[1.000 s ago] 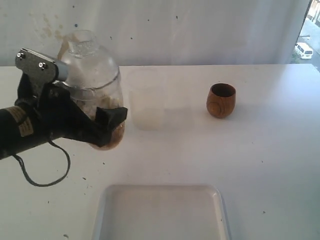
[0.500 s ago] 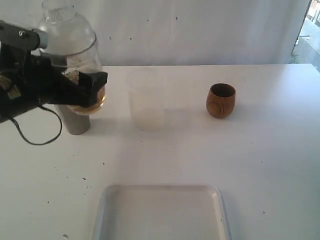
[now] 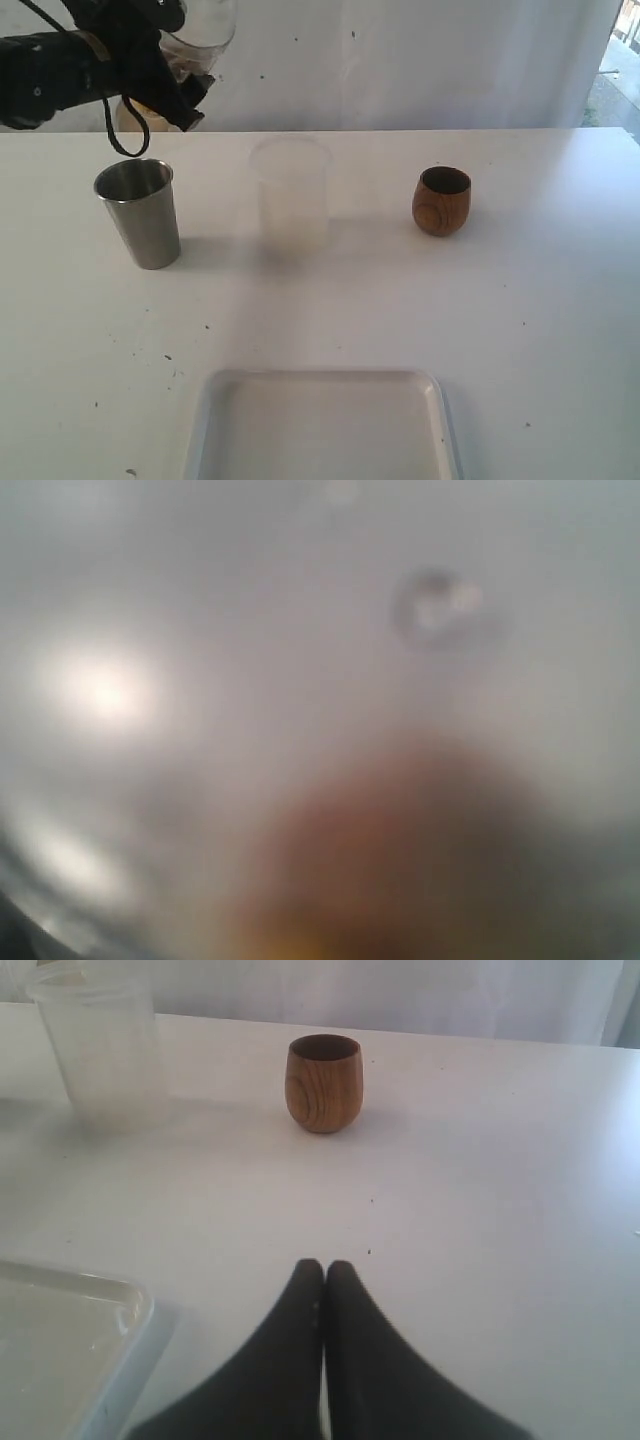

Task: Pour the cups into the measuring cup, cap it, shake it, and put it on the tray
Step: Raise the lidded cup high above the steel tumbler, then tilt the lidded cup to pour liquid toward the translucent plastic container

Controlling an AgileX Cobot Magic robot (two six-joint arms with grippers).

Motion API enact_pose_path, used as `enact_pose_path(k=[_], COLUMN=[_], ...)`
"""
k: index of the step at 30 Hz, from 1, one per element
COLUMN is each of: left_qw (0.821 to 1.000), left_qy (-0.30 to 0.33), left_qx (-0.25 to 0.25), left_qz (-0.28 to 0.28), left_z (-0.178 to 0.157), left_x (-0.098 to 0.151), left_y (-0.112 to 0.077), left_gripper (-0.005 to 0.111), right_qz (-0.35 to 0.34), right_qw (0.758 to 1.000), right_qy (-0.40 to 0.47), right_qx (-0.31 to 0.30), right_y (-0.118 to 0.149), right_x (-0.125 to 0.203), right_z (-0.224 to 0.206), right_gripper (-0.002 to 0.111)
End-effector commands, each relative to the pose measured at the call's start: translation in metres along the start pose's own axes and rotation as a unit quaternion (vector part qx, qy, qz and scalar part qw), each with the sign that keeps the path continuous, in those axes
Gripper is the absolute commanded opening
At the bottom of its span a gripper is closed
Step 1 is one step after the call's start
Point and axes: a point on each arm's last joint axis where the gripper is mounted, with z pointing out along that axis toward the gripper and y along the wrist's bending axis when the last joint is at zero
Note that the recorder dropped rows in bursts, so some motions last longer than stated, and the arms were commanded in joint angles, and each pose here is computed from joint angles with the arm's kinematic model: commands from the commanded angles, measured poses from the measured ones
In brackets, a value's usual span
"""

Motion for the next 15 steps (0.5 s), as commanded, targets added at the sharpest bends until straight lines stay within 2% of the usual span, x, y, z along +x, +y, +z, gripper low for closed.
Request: enact_pose_path(k=[1,7,15], left_qw=[0.996,0.994,0.983], left_qy=[-0.055,-0.063,-0.051], left_qx=[-0.062,-0.071,-0.068], left_qz=[0.013,0.057,0.162], left_z=[0.017,0.045,0.07], left_x=[0.0,0.011,0.028], left_y=[0.018,0.012,-0.001], left_gripper=[0.0,0.0,0.0], right_qz=[-0.001,-0.001,-0.001], right_qw=[1.0,1.0,1.0], right_qy=[0.0,0.0,0.0], right_qx=[0.003,0.003,0.003], right_y=[0.0,0.0,0.0], right_x=[0.001,0.001,0.001], right_z=[0.0,0.0,0.0], right_gripper=[0.0,0.0,0.0])
